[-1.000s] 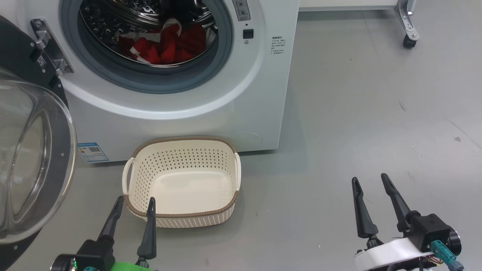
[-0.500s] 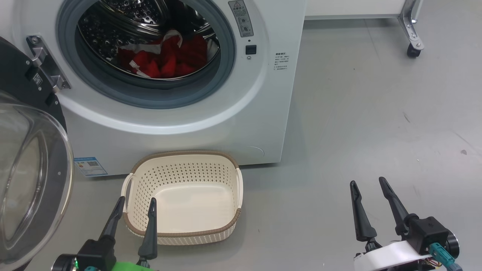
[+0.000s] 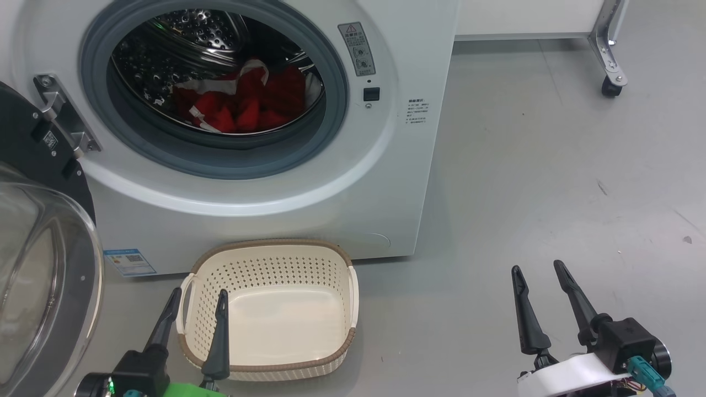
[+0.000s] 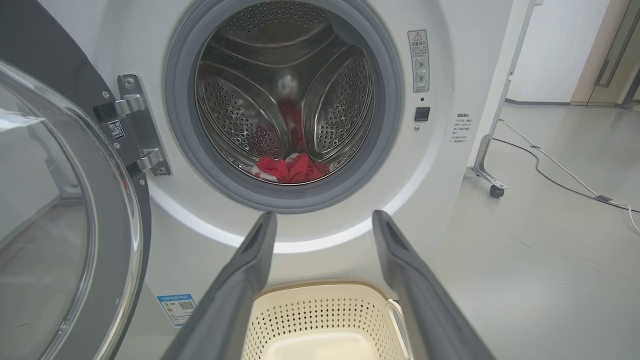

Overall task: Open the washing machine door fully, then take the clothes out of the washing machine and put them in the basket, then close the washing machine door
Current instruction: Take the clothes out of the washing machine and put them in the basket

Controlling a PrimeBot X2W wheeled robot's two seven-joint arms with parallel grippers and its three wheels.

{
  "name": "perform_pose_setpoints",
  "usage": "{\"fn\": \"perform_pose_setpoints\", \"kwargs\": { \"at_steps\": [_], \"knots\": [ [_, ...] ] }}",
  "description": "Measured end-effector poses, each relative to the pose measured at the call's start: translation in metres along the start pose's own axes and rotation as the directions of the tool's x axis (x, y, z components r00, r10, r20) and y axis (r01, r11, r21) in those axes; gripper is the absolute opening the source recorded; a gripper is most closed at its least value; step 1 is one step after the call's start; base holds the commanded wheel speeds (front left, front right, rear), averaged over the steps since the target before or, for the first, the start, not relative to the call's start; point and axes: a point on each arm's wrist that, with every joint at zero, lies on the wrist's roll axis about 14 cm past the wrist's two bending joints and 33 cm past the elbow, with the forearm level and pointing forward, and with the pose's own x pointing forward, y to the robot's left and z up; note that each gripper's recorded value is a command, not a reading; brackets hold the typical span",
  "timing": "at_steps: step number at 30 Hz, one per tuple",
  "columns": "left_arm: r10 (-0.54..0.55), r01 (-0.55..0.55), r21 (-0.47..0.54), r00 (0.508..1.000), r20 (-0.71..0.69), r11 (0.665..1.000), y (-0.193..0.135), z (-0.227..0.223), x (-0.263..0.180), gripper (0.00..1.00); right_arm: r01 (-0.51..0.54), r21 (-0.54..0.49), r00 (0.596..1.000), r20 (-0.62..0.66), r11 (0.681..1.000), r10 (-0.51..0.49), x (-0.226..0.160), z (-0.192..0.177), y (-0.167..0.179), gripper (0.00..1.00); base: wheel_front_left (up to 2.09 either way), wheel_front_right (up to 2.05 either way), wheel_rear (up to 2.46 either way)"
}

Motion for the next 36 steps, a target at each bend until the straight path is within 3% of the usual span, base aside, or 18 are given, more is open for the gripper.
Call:
{"fn": "perform_pose_setpoints", "kwargs": {
  "at_steps": [36],
  "knots": [
    [-0.030, 0.029, -0.010, 0.999, -0.019, 1.000, -0.009, -0.004, 0.001, 1.00, -0.005, 0.008, 1.000, -0.010, 1.000, 0.005, 0.001, -0.003, 0.002, 1.00, 0.06, -0.06, 0.00]
  ]
}}
